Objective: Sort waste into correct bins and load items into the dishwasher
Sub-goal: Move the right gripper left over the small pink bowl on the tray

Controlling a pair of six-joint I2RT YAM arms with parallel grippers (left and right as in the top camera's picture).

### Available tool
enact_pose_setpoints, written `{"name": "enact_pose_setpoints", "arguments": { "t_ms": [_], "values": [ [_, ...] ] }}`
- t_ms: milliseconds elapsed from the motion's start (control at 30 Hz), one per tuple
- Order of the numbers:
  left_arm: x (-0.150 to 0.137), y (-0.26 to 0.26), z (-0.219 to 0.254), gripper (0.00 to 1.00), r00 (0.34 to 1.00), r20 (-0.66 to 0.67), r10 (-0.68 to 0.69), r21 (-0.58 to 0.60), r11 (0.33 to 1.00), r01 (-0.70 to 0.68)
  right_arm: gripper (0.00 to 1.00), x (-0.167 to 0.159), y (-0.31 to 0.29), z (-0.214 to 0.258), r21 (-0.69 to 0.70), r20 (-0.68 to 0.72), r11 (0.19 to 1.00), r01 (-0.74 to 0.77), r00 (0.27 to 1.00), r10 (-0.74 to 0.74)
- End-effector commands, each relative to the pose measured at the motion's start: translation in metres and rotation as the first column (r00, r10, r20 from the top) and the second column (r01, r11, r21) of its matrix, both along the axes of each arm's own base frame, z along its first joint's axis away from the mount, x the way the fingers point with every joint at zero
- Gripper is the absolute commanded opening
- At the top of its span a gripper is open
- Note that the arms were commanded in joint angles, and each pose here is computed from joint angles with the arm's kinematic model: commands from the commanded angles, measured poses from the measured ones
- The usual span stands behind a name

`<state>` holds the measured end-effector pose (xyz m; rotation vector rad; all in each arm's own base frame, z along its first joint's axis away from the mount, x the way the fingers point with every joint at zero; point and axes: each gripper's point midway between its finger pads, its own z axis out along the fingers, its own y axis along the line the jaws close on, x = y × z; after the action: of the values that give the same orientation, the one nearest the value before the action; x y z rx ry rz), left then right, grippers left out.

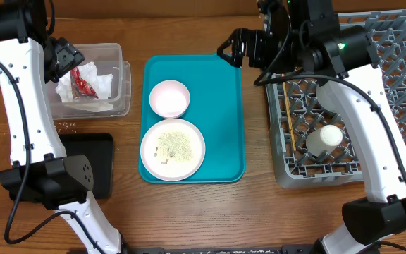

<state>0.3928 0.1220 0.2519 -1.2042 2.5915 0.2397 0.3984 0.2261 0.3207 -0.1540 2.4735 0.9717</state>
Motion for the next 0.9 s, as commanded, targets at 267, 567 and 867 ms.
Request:
{"name": "enact_pose_setpoints", "arguments": {
  "t_ms": [267, 567, 867],
  "values": [
    [-0.002, -0.001, 0.004, 1.0, 1.0, 0.007, 0.012, 0.012, 1.0, -0.012, 1.0, 0.009, 0.084, -0.041, -0.094, 0.065, 0.993, -0.066, 0.995, 0.072],
    [-0.002, -0.001, 0.004, 1.0, 1.0, 0.007, 0.012, 0.012, 1.0, -0.012, 0.79, 0.042, 0.113, -0.148, -0.303, 0.026, 0.949, 0.081, 0.997, -0.077],
    [-0.002, -0.001, 0.004, 1.0, 1.0, 0.008, 0.012, 0.012, 1.0, -0.012, 0.33, 0.059, 0.094, -0.216, -0.401, -0.055, 0.893, 0.204, 0.968, -0.246]
  ]
}}
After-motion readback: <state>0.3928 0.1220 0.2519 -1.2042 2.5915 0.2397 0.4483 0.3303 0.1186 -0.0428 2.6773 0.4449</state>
